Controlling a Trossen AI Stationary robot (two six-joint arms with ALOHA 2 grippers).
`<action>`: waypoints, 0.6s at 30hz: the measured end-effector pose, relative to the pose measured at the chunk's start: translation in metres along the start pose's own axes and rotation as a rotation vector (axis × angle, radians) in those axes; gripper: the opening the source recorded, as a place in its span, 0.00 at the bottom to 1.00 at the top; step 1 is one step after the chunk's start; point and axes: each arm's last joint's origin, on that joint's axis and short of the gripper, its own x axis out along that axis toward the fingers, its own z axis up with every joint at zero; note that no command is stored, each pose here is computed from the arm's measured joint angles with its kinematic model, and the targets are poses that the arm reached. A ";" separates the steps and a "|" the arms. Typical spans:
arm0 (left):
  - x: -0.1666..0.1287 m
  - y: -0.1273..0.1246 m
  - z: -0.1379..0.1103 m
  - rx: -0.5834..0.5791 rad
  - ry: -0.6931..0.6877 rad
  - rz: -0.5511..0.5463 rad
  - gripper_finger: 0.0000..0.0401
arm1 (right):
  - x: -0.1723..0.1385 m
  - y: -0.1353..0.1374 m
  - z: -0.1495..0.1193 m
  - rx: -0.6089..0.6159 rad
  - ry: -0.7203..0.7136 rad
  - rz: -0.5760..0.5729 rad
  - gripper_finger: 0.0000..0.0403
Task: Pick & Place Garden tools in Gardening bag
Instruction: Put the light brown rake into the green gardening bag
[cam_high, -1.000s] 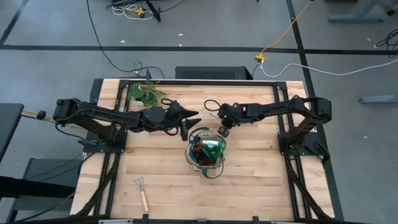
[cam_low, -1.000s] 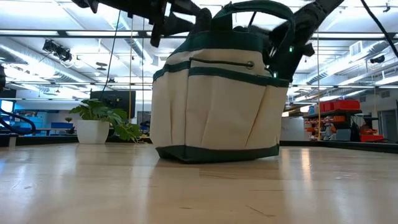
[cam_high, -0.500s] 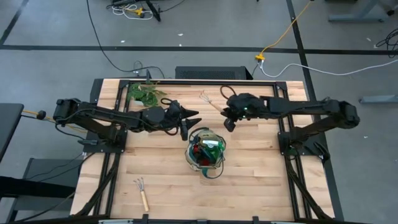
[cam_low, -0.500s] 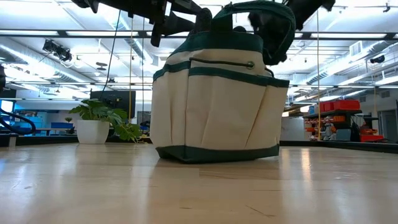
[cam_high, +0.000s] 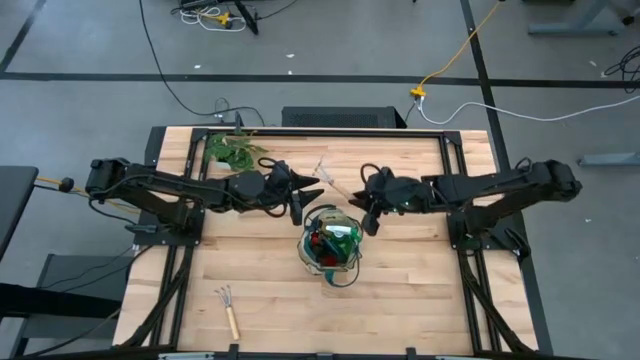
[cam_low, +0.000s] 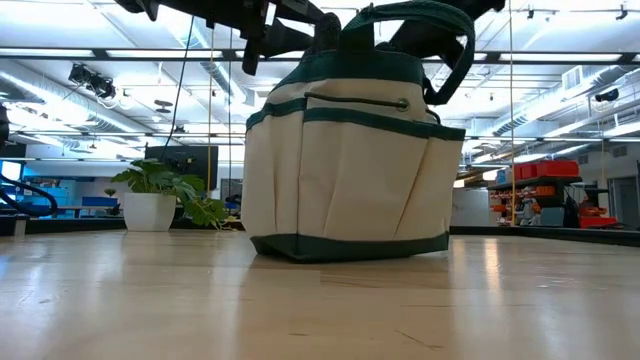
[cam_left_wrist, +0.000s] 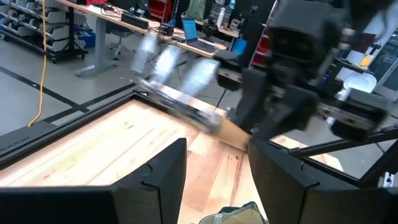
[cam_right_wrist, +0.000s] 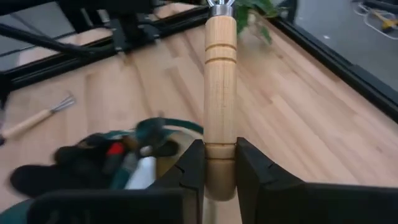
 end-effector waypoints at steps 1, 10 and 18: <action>0.000 0.000 0.000 0.000 0.000 0.000 0.45 | -0.001 0.004 -0.001 -0.002 -0.002 0.005 0.12; 0.000 0.000 0.001 -0.002 -0.006 0.000 0.45 | -0.013 0.029 -0.011 0.001 -0.060 -0.046 0.12; 0.000 0.000 0.001 -0.002 -0.006 0.001 0.45 | -0.025 0.053 -0.019 -0.004 -0.142 -0.042 0.12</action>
